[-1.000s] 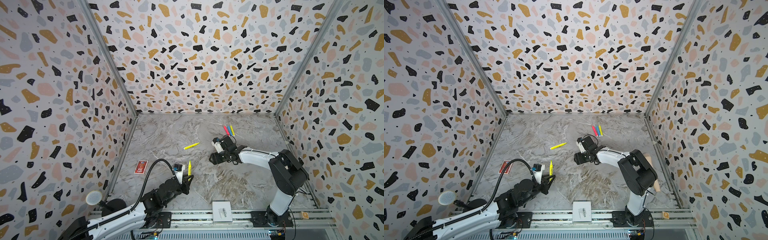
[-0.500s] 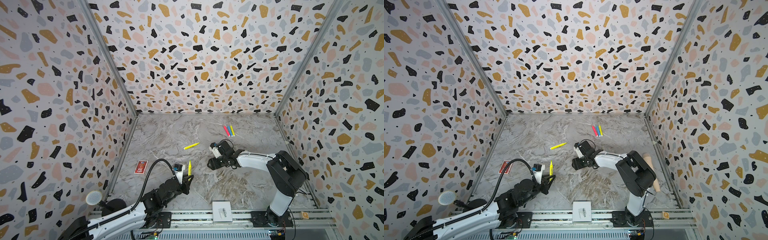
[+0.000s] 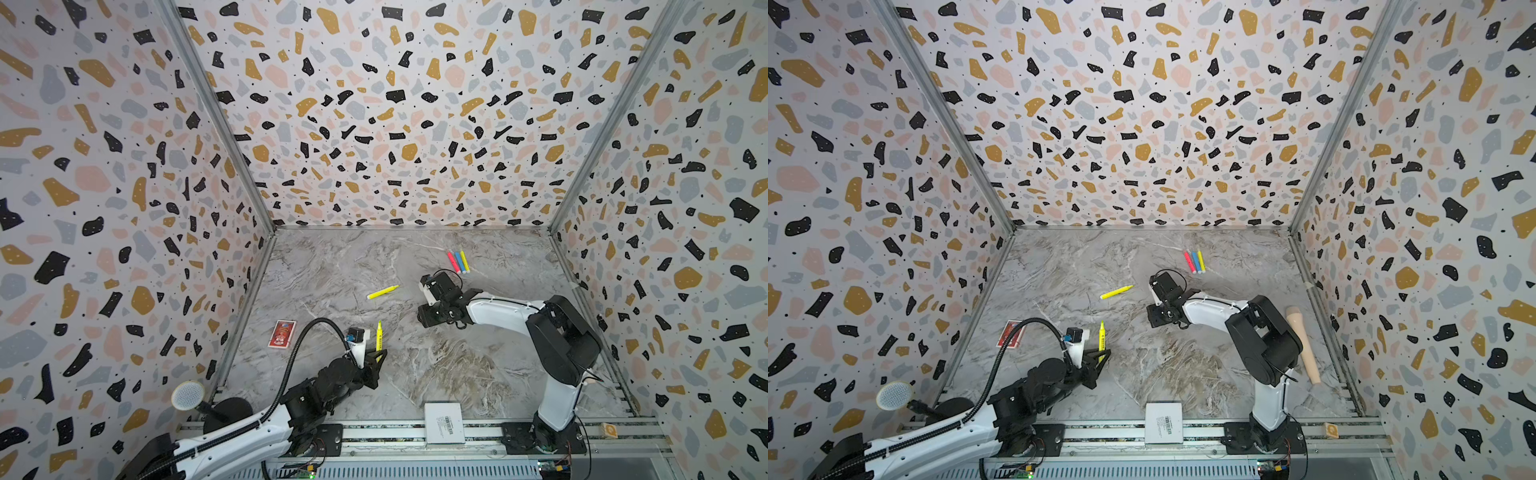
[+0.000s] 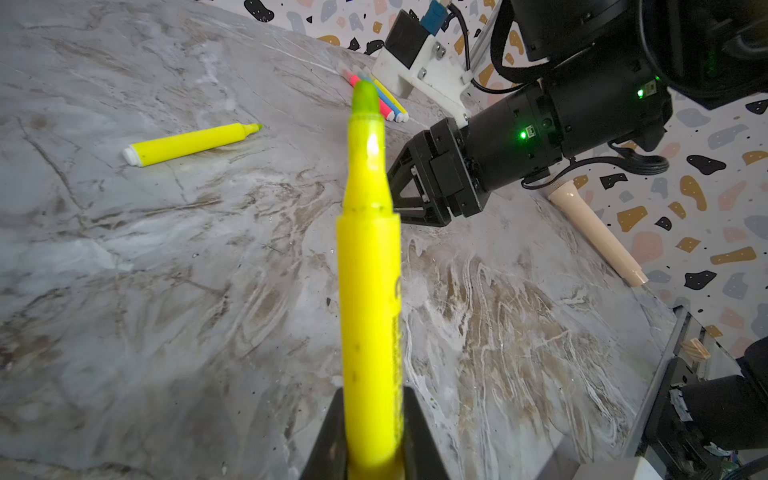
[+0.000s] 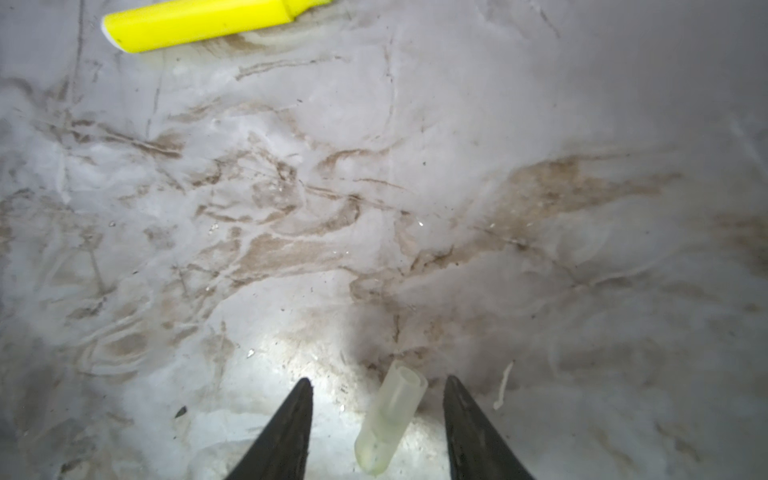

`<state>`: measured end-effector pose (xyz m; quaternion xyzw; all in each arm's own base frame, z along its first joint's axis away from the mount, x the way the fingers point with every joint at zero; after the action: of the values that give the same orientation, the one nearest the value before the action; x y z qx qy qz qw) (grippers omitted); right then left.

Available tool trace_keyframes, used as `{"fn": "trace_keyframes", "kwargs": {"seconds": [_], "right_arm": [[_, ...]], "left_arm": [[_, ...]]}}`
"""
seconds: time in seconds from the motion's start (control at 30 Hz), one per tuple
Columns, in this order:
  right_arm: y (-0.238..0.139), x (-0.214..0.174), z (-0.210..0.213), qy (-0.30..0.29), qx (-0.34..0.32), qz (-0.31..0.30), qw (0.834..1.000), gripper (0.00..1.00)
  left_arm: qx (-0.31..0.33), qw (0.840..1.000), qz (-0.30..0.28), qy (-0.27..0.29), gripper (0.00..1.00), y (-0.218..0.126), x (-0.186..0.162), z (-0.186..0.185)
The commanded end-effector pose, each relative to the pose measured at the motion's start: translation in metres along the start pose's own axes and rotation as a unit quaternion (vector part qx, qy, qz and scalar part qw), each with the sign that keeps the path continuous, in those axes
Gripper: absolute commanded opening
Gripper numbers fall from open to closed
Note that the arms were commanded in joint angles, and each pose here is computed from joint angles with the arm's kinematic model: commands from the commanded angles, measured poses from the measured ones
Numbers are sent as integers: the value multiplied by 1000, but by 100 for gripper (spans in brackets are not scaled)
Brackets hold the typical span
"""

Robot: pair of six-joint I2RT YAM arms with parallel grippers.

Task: Insert the pens into the pen caps
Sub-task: 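Lower the right gripper and close it on one translucent cap, then lift the cap and carry it toward the left gripper's highlighter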

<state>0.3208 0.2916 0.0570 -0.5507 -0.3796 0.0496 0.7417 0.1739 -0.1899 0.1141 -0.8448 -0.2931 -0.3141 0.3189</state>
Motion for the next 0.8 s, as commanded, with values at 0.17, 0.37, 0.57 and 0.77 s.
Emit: {"fn": "trace_keyframes", "kwargs": {"seconds": [0.17,0.37,0.57,0.77], "right_arm": [[4,-11,-1,-16,-50,43,998,37],[7,-19,2,-27,-60,57,996,23],[4,-16,5,-35,-58,56,996,6],[-16,4,12,-47,-34,12,998,2]], "left_arm": [[-4,1000,-22,1,0,-1,11,-4],[-3,1000,-22,1,0,0,11,-4],[-4,1000,-21,2,0,-1,13,-6],[-8,1000,-29,2,0,-1,16,-9]]}}
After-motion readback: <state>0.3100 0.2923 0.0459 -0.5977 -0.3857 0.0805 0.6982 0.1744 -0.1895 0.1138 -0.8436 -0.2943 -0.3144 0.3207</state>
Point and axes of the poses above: each gripper's point midway between its finger pads, its own y axis out along the fingers, its own z axis along the line the jaws close on, x = y × z, the point moved 2 cm from there along -y, back along the fingers, and after that the axes turned 12 degrees about -y, right-handed, at the moved point
